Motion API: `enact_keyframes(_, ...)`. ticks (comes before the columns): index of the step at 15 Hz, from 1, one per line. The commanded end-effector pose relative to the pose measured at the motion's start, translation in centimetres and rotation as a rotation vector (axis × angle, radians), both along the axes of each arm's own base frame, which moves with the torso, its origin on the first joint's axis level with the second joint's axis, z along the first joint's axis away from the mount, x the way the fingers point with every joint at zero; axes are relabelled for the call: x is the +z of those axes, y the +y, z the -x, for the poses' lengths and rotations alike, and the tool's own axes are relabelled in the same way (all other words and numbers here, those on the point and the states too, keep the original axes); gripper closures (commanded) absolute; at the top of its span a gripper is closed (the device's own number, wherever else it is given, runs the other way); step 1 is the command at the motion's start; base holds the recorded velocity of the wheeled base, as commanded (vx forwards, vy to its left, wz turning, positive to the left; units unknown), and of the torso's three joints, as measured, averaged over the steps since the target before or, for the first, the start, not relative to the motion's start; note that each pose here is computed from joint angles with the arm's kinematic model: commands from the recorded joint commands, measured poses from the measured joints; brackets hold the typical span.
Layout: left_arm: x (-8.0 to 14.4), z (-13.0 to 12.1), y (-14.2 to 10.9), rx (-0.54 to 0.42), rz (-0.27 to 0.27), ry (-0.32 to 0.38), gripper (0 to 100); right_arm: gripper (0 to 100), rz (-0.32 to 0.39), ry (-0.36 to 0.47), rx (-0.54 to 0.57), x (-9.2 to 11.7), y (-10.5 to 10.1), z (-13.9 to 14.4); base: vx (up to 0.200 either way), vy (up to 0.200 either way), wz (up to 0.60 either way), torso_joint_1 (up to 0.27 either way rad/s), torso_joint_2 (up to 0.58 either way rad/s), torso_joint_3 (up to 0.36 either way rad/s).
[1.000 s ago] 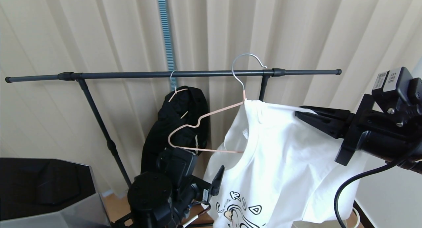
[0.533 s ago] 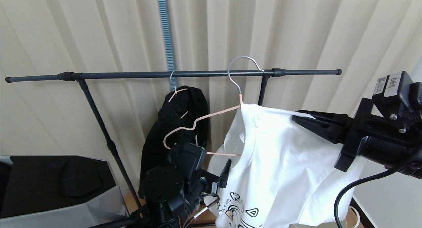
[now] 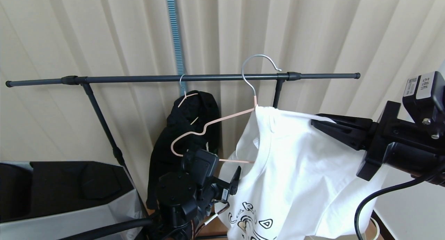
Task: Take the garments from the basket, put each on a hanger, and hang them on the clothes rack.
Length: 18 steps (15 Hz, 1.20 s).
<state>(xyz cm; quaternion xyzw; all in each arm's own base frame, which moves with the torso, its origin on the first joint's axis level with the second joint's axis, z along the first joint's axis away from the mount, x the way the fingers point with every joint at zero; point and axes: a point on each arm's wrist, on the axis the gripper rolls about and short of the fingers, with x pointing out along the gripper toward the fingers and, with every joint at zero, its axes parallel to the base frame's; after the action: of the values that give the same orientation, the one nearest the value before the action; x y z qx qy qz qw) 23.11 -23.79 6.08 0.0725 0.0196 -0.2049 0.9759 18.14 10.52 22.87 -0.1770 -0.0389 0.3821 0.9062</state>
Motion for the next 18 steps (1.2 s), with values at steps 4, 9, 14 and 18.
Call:
enact_keyframes(4, 0.6, 0.3, -0.9, -0.025, 0.022, -0.022, 0, 100, 0.003, 0.003, 0.012, -0.1, 0.3, 0.1, 0.000, 0.000, 0.00, 0.000, 0.00, 0.000)
enact_keyframes(9, 0.3, -0.9, -1.5, -0.011, 0.011, -0.045, 0, 100, 0.001, 0.001, 0.024, 0.0, 0.4, 0.3, 0.000, 0.000, 0.00, 0.000, 0.00, 0.000)
enact_keyframes(14, -0.3, -1.7, -1.4, 0.007, 0.004, -0.042, 100, 100, 0.000, -0.001, 0.026, 0.0, 0.4, 0.4, 0.000, 0.000, 0.00, 0.000, 0.00, 0.000)
enact_keyframes(18, -0.1, -1.0, -1.1, -0.001, -0.007, -0.034, 100, 100, 0.001, 0.001, 0.023, 0.0, 0.5, 0.2, 0.000, 0.000, 0.00, 0.000, 0.00, 0.000)
